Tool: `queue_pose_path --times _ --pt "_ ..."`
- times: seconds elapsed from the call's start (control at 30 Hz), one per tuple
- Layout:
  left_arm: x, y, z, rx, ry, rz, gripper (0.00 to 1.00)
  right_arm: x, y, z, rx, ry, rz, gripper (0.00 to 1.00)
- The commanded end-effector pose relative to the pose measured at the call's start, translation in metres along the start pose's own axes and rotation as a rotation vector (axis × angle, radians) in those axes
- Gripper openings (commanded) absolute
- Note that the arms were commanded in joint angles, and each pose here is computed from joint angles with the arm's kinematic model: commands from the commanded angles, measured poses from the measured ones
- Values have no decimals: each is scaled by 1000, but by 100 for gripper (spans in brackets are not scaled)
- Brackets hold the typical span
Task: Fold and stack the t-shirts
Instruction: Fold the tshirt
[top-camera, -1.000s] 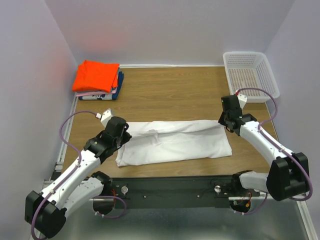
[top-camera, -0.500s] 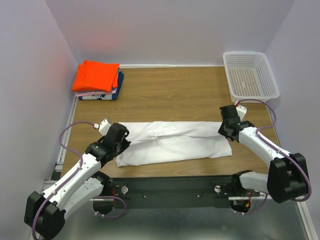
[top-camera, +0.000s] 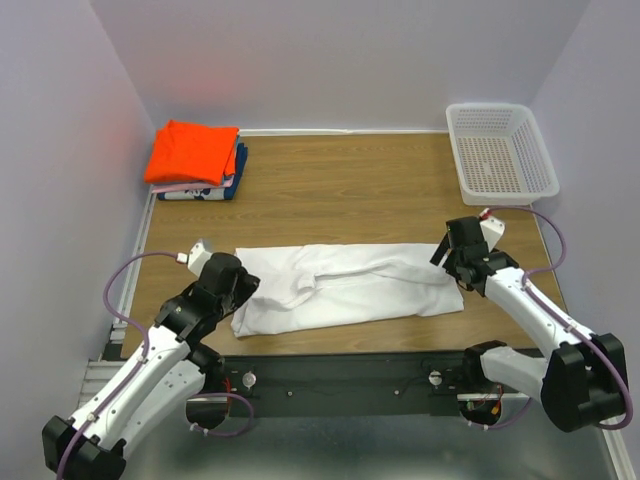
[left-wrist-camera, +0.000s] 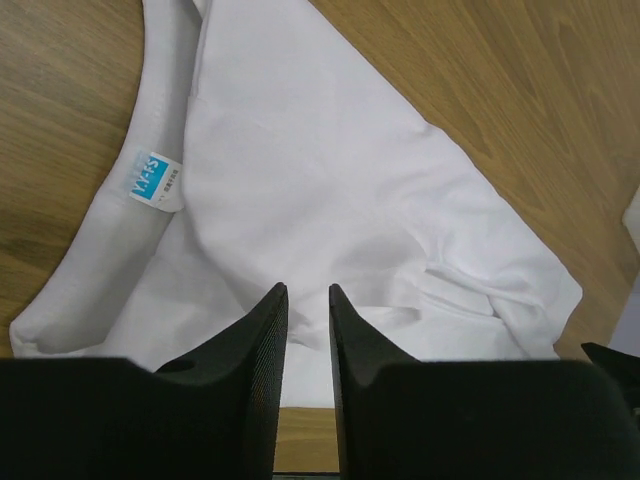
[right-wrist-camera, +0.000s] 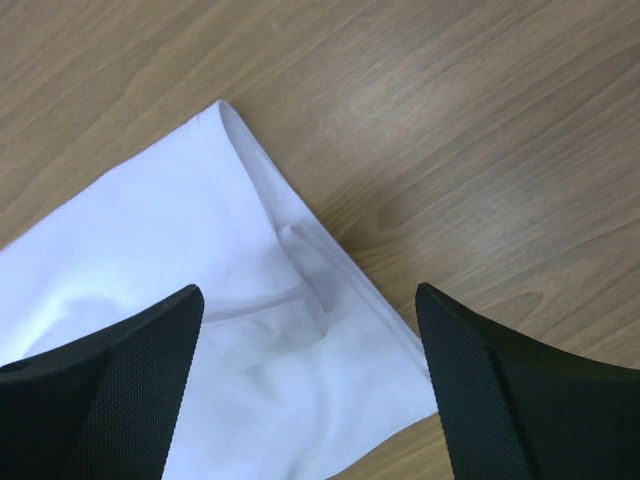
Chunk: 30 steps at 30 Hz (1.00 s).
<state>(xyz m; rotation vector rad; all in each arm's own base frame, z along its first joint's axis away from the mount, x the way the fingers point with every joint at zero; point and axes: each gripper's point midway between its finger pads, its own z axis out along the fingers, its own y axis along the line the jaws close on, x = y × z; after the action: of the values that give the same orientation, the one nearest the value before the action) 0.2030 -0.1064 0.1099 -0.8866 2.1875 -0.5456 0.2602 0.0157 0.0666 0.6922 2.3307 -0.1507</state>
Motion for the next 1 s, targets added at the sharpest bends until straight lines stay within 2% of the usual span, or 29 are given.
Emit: queue_pose_path --times 0.0,0.03,0.13,0.17,0.27,0.3,0.33,0.37,0.4,0.47,0.5,0.57,0.67,0.8,0.97 --pt "-2 1 -9 11 -8 -27 35 -20 4 -14 -13 -49 19 100" --pt "-4 0 -10 16 -15 -31 36 -26 13 -20 -58 -48 24 100" --pt "-8 -2 -13 40 -36 -35 57 -29 30 -29 -140 -24 14 100" --pt "-9 -2 -13 43 -44 -28 71 -33 35 -32 -164 -26 -2 100" --pt "-13 -8 -11 49 -57 11 81 -30 54 -40 -268 18 -36 100" --pt "-13 -11 -9 55 -55 30 87 -33 65 -43 -324 11 -55 100" --pt "-12 -17 -3 62 -44 55 88 -23 84 -52 -446 65 -70 100" --pt "-13 -26 -4 101 -45 70 88 -18 99 -60 -543 88 -83 100" --pt "-8 -28 5 94 -21 108 89 -25 124 -67 -674 57 -93 100" --pt "5 -42 21 136 36 183 91 -4 155 -84 -865 134 -136 100" --pt "10 -44 26 140 59 202 91 -3 165 -86 -894 128 -167 100" --pt "20 -51 38 168 102 227 93 9 180 -76 -867 154 -235 100" --pt "36 -36 62 94 162 260 95 37 200 -69 -868 216 -339 100" --pt "38 -25 75 45 162 275 96 64 203 -50 -823 282 -415 100" --pt "31 -8 84 -20 147 265 97 90 192 -52 -799 332 -459 100"
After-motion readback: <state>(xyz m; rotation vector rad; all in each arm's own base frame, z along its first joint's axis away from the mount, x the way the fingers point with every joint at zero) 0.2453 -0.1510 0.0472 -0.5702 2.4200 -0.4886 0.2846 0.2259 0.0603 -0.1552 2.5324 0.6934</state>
